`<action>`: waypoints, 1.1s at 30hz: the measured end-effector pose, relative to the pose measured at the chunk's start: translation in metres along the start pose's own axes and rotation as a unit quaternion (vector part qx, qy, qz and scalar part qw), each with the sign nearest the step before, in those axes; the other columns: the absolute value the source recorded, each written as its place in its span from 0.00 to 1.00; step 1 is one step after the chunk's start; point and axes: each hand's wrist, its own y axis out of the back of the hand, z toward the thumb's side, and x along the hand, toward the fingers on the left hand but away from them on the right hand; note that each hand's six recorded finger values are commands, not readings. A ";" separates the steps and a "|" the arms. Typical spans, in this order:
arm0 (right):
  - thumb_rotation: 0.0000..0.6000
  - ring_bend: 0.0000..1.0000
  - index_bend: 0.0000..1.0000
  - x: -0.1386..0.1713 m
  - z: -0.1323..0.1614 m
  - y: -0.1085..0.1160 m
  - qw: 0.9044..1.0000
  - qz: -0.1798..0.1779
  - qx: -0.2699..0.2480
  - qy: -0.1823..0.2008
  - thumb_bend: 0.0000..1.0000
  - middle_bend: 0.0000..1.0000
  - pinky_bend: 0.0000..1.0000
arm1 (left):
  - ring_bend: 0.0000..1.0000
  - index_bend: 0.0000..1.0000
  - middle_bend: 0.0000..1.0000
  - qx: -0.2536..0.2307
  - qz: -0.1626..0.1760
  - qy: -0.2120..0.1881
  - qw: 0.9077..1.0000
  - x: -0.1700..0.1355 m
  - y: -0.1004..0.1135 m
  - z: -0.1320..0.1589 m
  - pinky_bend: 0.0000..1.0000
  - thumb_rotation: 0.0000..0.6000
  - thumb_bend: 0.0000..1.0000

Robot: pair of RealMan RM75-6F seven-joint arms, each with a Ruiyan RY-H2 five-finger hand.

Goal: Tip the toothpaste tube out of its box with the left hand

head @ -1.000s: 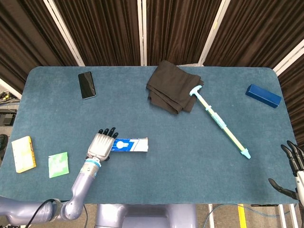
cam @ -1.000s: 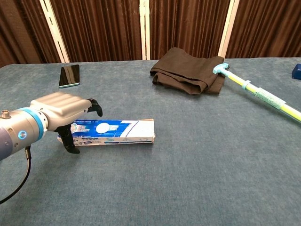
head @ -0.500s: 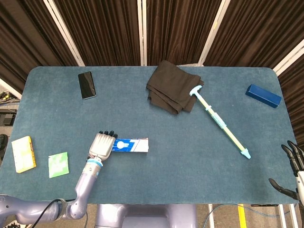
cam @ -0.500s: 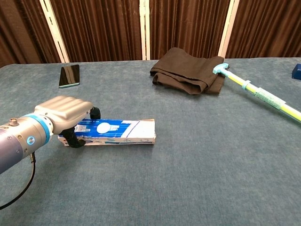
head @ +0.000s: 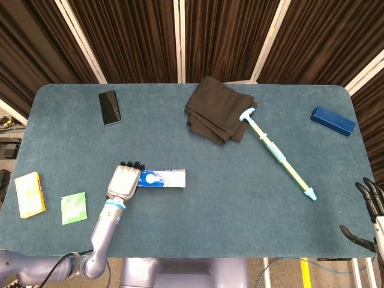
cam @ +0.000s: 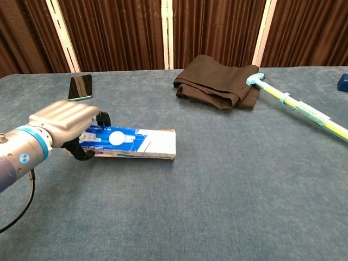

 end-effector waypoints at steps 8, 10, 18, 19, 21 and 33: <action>1.00 0.00 0.03 0.001 0.002 -0.001 1.000 0.001 0.003 0.002 0.07 0.00 0.00 | 0.34 0.48 0.31 -0.028 0.037 0.003 0.999 -0.003 0.008 -0.012 0.37 1.00 0.44; 1.00 0.00 0.03 0.000 0.002 -0.002 1.000 0.002 0.003 0.002 0.07 0.00 0.00 | 0.34 0.48 0.31 -0.037 0.048 0.004 0.998 -0.003 0.010 -0.016 0.37 1.00 0.44; 1.00 0.00 0.03 0.000 0.002 -0.003 1.000 0.003 0.005 0.002 0.07 0.00 0.00 | 0.34 0.48 0.31 -0.029 0.085 -0.001 0.996 -0.006 0.026 -0.036 0.37 1.00 0.44; 1.00 0.00 0.03 0.000 0.002 -0.003 1.000 0.003 0.005 0.002 0.07 0.00 0.00 | 0.34 0.48 0.31 -0.018 0.087 -0.005 0.996 -0.006 0.030 -0.041 0.37 1.00 0.44; 1.00 0.00 0.03 0.000 0.003 -0.001 1.000 0.001 0.005 0.002 0.07 0.00 0.00 | 0.34 0.48 0.31 0.002 0.090 -0.010 0.996 -0.006 0.039 -0.050 0.37 1.00 0.44; 1.00 0.00 0.03 0.001 0.003 -0.001 1.000 -0.001 0.004 0.002 0.07 0.00 0.00 | 0.34 0.47 0.30 0.127 0.110 -0.041 0.985 -0.013 0.102 -0.086 0.36 1.00 0.44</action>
